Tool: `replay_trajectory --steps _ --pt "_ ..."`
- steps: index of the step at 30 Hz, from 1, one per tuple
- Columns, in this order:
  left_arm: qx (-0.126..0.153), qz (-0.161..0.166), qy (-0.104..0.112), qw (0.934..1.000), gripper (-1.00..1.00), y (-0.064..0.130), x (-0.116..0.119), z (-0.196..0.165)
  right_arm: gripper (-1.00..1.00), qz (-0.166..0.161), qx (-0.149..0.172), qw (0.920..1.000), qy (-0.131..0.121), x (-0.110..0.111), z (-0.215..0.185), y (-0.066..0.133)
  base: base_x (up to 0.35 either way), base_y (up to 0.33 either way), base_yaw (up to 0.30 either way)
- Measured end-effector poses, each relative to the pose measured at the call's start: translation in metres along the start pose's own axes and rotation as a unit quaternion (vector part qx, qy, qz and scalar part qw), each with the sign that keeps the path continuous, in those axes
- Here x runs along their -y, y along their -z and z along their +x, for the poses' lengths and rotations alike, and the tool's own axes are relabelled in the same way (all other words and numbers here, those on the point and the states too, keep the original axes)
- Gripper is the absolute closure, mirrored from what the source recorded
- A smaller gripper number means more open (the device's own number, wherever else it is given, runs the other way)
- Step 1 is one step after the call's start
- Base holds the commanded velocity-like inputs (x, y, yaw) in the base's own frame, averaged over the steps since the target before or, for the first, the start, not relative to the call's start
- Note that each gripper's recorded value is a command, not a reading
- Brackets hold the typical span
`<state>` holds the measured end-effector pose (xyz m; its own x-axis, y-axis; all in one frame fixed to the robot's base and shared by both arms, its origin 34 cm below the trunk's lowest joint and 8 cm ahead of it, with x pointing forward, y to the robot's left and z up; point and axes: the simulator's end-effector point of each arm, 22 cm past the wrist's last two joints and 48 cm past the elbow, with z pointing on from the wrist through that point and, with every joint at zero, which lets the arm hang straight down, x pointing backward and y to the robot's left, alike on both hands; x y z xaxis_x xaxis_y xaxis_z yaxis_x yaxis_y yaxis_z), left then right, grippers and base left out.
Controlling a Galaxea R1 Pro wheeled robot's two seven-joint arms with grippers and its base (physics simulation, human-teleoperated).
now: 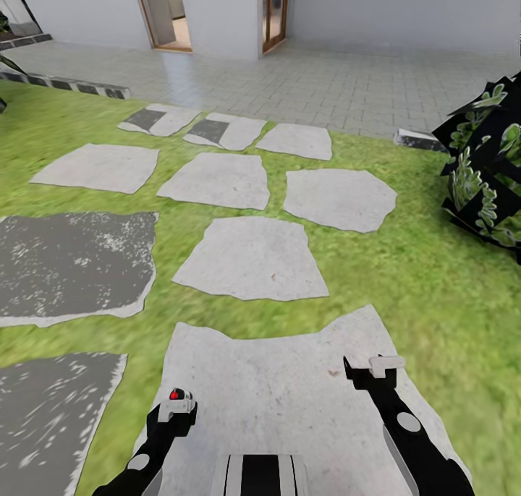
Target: In the garden, pick up the pesticide atomizer on the floor and spray pesticide onto both trees until each tree trunk is fully covered.
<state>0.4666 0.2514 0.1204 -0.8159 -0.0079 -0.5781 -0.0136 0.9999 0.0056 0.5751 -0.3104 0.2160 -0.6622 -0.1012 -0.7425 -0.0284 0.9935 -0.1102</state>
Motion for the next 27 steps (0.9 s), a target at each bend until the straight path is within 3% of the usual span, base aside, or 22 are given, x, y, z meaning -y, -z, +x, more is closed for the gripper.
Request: replay_trajectory --steps 27 --pt "0.004 0.000 0.000 1.0000 -1.00 0.0006 0.0000 -0.0042 -1.00 0.000 0.003 1.0000 0.000 -0.0001 -0.0040 0.0008 0.020 0.016 0.000"
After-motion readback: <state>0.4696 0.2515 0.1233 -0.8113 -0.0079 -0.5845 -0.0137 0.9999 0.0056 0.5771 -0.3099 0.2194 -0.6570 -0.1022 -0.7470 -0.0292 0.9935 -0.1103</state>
